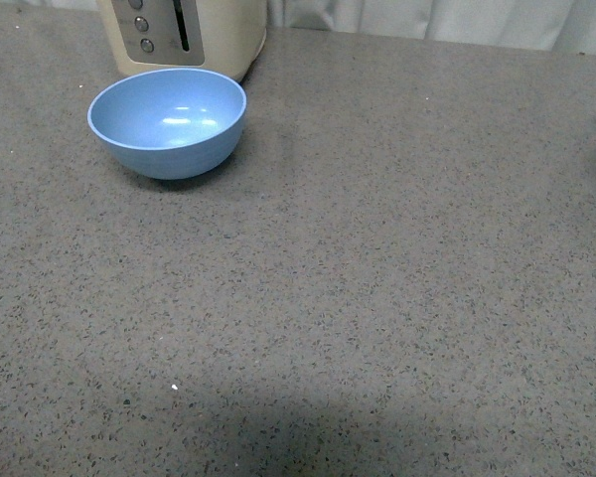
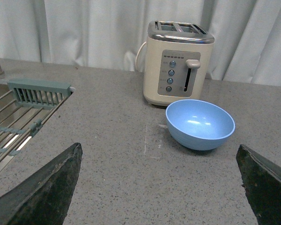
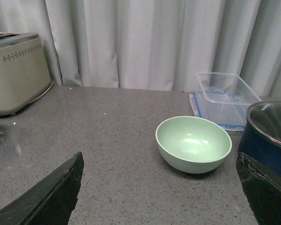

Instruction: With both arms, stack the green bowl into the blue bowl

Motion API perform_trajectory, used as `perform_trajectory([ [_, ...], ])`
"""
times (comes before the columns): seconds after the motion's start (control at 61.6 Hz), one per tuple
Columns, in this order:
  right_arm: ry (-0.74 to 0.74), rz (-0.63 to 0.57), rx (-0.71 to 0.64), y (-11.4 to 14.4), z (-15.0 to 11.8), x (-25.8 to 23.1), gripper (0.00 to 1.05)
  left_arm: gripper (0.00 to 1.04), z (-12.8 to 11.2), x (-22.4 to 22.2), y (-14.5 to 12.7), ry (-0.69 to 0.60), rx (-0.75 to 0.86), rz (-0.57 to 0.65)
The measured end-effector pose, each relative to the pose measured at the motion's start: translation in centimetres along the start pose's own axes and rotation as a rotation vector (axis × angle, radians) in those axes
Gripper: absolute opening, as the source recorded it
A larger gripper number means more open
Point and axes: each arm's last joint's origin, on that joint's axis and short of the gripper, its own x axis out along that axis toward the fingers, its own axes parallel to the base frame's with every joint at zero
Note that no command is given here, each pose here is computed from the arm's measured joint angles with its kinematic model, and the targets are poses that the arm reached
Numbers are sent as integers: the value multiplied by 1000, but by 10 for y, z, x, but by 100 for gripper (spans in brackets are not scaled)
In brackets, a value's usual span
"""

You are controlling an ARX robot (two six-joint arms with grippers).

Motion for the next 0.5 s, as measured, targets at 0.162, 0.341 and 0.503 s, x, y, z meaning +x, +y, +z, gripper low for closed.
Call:
perform_trajectory([
  [0.162, 0, 0, 0, 0, 0, 0, 95, 98, 0, 0, 0, 0, 0, -1],
  [0.341, 0, 0, 0, 0, 0, 0, 95, 98, 0, 0, 0, 0, 0, 0],
  [0.503, 0, 0, 0, 0, 0, 0, 95, 98, 0, 0, 0, 0, 0, -1],
])
